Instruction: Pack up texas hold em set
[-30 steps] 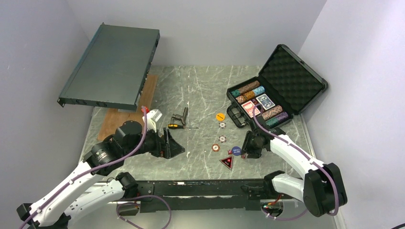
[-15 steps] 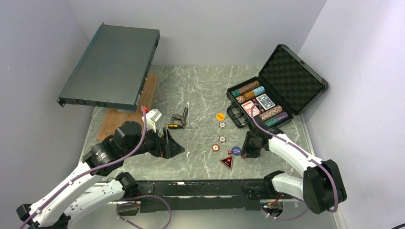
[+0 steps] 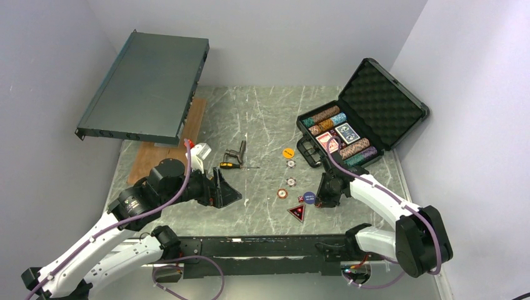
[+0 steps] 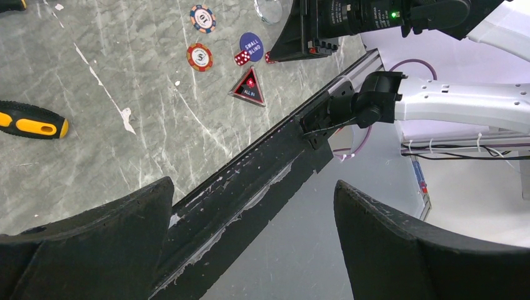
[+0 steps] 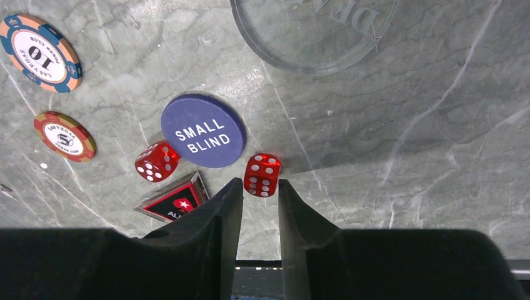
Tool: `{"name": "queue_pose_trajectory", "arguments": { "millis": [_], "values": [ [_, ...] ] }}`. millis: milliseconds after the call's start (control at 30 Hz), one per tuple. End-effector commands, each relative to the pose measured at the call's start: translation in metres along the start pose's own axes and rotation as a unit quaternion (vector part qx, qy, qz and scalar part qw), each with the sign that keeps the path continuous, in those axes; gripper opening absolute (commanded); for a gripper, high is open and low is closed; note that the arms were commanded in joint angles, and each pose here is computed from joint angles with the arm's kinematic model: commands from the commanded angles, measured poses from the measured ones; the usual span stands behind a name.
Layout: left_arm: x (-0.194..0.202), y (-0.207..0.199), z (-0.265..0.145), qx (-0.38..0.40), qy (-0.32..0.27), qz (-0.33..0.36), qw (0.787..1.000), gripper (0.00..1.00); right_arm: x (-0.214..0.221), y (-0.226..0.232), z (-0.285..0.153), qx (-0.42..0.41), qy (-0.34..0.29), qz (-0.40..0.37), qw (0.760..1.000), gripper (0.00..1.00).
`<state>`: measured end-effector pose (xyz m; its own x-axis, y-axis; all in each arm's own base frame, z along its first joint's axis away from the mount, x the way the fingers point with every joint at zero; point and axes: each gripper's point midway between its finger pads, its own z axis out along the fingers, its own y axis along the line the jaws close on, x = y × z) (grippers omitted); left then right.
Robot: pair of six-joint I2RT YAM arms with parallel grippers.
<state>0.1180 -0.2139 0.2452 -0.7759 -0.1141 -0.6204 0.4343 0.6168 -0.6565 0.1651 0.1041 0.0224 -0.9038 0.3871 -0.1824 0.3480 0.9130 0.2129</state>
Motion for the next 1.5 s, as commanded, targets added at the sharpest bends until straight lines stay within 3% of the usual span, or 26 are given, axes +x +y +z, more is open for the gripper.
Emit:
{"name": "queue_pose_trajectory", "arguments": {
  "millis": [0, 200, 433, 533, 700, 933, 1100, 1467],
  "values": [
    [-0.007, -0.01, -0.003, 0.021, -0.012, 0.012, 1.0, 0.99, -0.009, 0.005, 0.001, -0.003, -0.017, 0.004, 1.0, 0.3],
    [-0.009, -0.012, -0.003, 0.023, -0.013, 0.014, 1.0, 0.99, -0.015, 0.004, -0.002, 0.006, -0.031, 0.003, 0.999, 0.22],
    [-0.009, -0.012, -0.003, 0.022, -0.011, 0.015, 1.0, 1.0, -0.025, 0.014, -0.014, -0.017, -0.056, 0.01, 0.998, 0.0],
    [-0.007, -0.011, -0.003, 0.021, -0.009, 0.011, 1.0, 0.99, -0.044, 0.025, -0.027, -0.037, -0.094, 0.019, 0.995, 0.0],
    [-0.008, -0.019, 0.0, 0.032, 0.013, 0.027, 0.999, 0.99, -0.112, 0.038, -0.07, -0.047, -0.188, 0.047, 0.98, 0.0],
    [-0.014, -0.02, 0.005, 0.031, 0.004, 0.025, 0.999, 0.99, -0.231, 0.014, -0.109, -0.048, -0.301, 0.178, 0.936, 0.0],
    [-0.015, -0.022, 0.008, 0.033, 0.006, 0.025, 0.999, 0.99, -0.281, -0.003, -0.088, -0.038, -0.305, 0.234, 0.922, 0.0],
    [-0.018, -0.013, 0.021, 0.004, 0.019, 0.034, 0.999, 0.99, -0.314, -0.006, -0.02, -0.038, -0.26, 0.249, 0.932, 0.0]
  ]
}}
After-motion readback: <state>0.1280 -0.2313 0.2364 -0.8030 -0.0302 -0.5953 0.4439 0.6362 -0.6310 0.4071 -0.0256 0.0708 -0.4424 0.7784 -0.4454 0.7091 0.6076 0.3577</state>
